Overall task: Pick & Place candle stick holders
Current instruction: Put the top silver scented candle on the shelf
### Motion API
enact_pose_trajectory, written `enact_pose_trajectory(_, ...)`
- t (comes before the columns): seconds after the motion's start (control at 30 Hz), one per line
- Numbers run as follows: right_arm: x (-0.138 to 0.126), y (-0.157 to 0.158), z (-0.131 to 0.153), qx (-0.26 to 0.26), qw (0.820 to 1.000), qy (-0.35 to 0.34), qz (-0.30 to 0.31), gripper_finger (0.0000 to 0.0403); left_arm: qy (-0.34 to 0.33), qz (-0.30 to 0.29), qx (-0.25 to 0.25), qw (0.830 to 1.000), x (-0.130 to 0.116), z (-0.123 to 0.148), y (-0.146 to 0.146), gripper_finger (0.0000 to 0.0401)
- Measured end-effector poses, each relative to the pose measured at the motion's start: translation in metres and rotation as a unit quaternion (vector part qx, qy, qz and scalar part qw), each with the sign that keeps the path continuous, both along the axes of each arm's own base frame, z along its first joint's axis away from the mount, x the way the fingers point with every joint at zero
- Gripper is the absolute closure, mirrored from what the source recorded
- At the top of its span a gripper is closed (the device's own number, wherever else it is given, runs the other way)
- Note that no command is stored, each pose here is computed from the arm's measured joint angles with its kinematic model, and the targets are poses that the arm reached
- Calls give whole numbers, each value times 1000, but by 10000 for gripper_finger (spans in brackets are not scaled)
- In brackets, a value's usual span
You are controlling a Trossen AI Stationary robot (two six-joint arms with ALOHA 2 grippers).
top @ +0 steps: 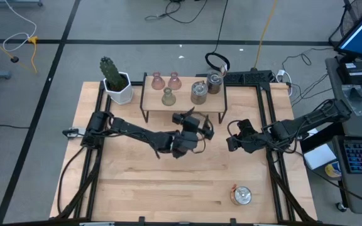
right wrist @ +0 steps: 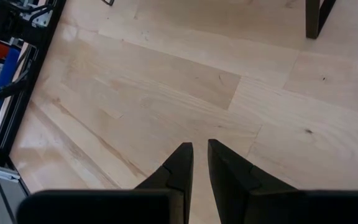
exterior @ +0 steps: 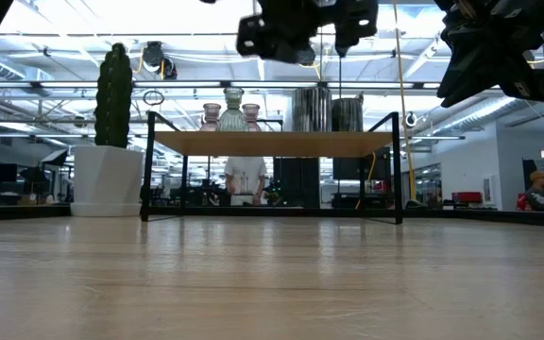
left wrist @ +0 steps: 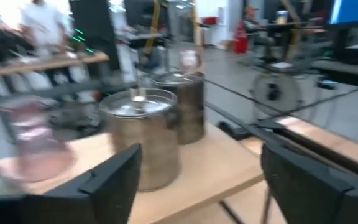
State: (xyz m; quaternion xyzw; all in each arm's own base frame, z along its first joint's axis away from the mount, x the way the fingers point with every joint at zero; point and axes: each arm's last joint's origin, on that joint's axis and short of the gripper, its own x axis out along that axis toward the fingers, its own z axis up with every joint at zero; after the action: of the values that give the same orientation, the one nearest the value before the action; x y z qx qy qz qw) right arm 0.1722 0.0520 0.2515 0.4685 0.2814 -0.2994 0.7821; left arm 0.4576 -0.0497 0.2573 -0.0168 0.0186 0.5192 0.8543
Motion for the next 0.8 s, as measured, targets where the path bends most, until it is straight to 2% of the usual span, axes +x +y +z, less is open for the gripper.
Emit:
enact_pose_trajectory(0.17, 0, 0, 0, -3, 1000, 1, 3, 358, -21, -50, -45, 998, 6, -6, 34, 166)
enact_pose_trajectory(0.3, 0, 0, 0, -4, 1000, 1, 4, 358, -39, -29, -68, 997, 6, -9, 59, 226)
enact_pose_trajectory(0.43, 0, 0, 0, -5, 1000, 3, 4, 358, -39, -36, -73, 996, 7, -9, 67, 283)
enact_pose_trajectory(0.6, 0, 0, 0, -8, 1000, 4, 6, 358, -22, -49, -67, 996, 7, -9, 64, 335)
enact_pose_trajectory(0.8, 0, 0, 0, -9, 1000, 4, 7, 358, -2, -39, -54, 998, 7, -9, 74, 374)
